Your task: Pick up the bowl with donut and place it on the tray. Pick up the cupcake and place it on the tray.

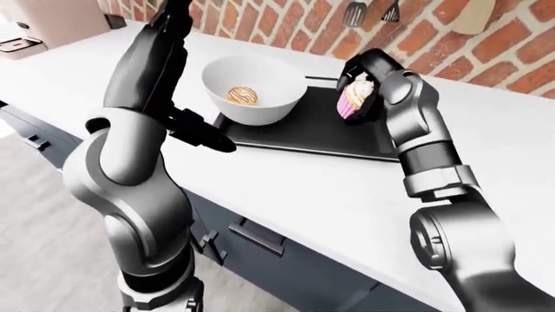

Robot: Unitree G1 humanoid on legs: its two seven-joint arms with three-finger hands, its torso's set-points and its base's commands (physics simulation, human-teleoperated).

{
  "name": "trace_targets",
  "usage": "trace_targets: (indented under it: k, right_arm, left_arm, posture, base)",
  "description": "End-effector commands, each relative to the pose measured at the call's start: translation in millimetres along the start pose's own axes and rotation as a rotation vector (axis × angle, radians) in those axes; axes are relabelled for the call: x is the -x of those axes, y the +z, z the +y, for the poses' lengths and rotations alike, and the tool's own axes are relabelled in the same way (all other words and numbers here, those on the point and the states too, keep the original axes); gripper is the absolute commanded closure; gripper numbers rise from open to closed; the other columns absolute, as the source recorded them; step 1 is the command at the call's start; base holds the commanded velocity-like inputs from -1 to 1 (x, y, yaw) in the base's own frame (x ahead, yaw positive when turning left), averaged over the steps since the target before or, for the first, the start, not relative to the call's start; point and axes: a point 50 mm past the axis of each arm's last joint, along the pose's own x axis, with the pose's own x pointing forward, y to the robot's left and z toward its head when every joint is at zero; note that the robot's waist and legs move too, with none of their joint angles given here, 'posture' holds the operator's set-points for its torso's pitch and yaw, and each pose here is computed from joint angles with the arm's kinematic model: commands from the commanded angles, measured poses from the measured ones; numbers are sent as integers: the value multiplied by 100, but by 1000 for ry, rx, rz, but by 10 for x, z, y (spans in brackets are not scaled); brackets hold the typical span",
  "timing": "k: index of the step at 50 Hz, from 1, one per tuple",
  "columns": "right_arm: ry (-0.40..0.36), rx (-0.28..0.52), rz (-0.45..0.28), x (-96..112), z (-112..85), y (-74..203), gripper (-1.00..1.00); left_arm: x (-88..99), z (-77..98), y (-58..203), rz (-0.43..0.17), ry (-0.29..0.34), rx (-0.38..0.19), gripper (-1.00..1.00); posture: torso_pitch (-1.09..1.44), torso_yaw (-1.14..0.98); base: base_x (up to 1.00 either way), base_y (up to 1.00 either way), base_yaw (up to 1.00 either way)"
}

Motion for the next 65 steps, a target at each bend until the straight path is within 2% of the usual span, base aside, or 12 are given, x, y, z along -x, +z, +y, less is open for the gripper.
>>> trace_targets:
  k: [1, 17, 19, 25, 31, 35, 50, 62, 64, 65]
  right_arm:
    - [-103, 4, -67, 43, -254, 176, 100]
    - [-79, 6, -51, -6, -83, 89, 100]
    - [-77, 6, -49, -13, -66, 79, 81]
    - [-73, 8, -47, -16, -41, 71, 58]
    - [-70, 7, -45, -14, -29, 59, 6]
    - [-65, 6, -45, -10, -19, 54, -11]
    - [-55, 8, -41, -14, 8, 27, -11]
    - [-87, -8, -26, 75, -218, -74, -23]
    - [-88, -12, -24, 90, -215, -102, -32]
    - [-85, -13, -22, 94, -207, -118, -58]
  left_arm:
    - [9, 104, 73, -36, 55, -13, -100]
    - [-16, 85, 53, -33, 55, -14, -100]
    - [-17, 82, 51, -32, 55, -15, -100]
    - [-20, 85, 50, -33, 56, -18, -100]
    - [-11, 89, 50, -33, 56, -18, -100]
    - [-8, 98, 54, -34, 57, -19, -100]
    - [-3, 131, 56, -35, 65, -20, -100]
    - [3, 155, 92, -40, 69, -20, -100]
    - [4, 156, 107, -42, 70, -20, -100]
    - [2, 161, 115, -43, 70, -21, -100]
  posture:
    - [0, 0]
    - [0, 0]
    - [0, 0]
    - [0, 0]
    - [0, 0]
    - [0, 0]
    - [0, 0]
    - [0, 0]
    - [0, 0]
    - [0, 0]
  base:
    - [0, 0, 0]
    - [0, 0, 0]
    - [0, 0, 0]
    - [0, 0, 0]
    - [0, 0, 0]
    - [0, 0, 0]
    - [0, 0, 0]
    - [0, 0, 0]
    - [0, 0, 0]
    - [0, 0, 0]
